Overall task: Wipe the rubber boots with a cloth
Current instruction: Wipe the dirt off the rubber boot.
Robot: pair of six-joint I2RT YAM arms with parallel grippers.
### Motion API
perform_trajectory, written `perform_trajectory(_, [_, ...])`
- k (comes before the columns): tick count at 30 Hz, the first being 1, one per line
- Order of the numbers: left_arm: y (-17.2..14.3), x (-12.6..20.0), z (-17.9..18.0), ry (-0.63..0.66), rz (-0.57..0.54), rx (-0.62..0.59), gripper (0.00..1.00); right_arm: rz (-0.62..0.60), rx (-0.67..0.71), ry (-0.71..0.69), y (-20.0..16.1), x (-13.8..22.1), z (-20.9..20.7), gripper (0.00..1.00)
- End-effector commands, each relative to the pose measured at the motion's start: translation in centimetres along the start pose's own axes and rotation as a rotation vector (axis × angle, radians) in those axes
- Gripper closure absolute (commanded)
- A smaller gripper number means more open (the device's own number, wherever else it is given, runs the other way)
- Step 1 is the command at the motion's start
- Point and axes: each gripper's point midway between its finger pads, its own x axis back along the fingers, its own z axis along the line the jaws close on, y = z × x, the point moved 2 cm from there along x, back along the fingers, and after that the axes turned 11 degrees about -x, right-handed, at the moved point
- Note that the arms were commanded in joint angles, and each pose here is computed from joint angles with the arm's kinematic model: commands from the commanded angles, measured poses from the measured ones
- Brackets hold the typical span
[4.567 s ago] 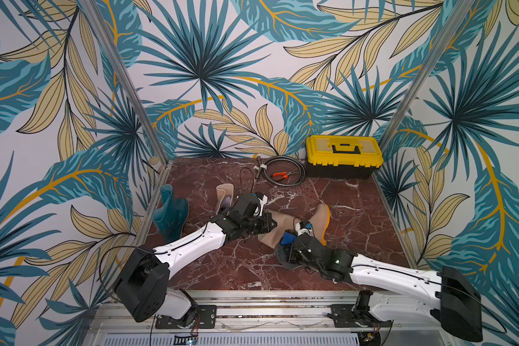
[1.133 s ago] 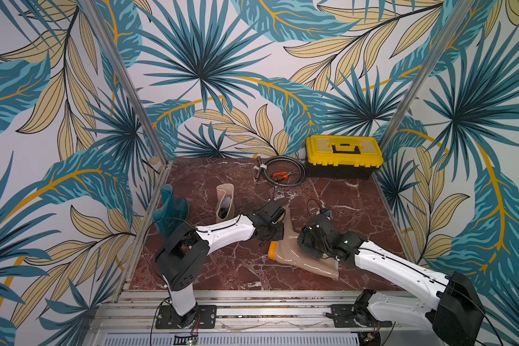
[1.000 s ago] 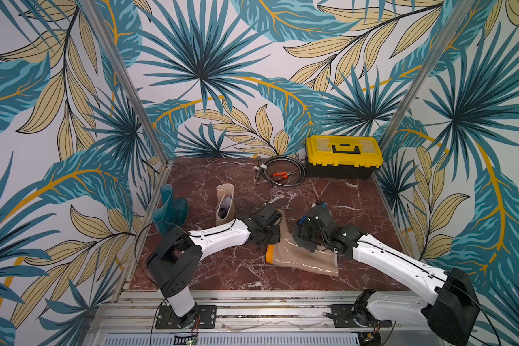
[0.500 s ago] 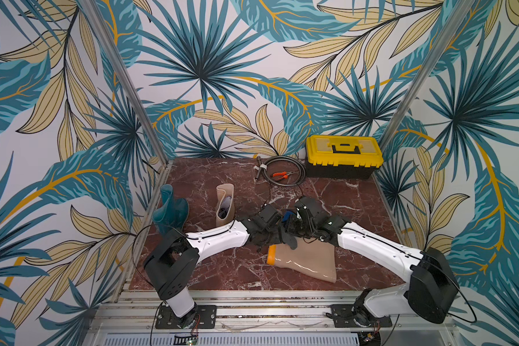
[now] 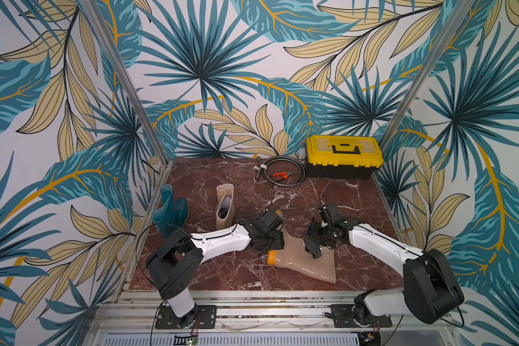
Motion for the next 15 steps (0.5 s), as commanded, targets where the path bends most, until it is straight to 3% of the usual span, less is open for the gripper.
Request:
perform_trajectory(1, [0.3, -0.1, -0.7, -0.031, -0.009, -0.023, 0.36, -0.018, 0.080, -0.159, -0.6, 2.4, -4.3, 1.00])
perform_trajectory(4, [0.7, -0.1, -1.1, -0.041, -0.017, -0.034, 0.42, 0.013, 0.051, -0.022, -1.3, 2.8, -1.7, 1.00])
perform_trajectory(8, [1.0, -0.5, -0.3, -0.028, -0.024, 0.019, 0.66, -0.036, 0.150, 0.077, -2.9, 3.2, 4.6, 1.00])
perform_trajectory(12, [1.6, 0.0, 0.6, -0.006, -0.057, 0.064, 0.87, 0.010, 0.225, 0.218, -5.6, 3.3, 12.1, 1.00])
perform_trajectory(15, [2.0, 0.6, 1.0, 0.001, -0.082, 0.095, 0.99, 0.066, 0.218, 0.254, -6.9, 2.1, 13.2, 1.00])
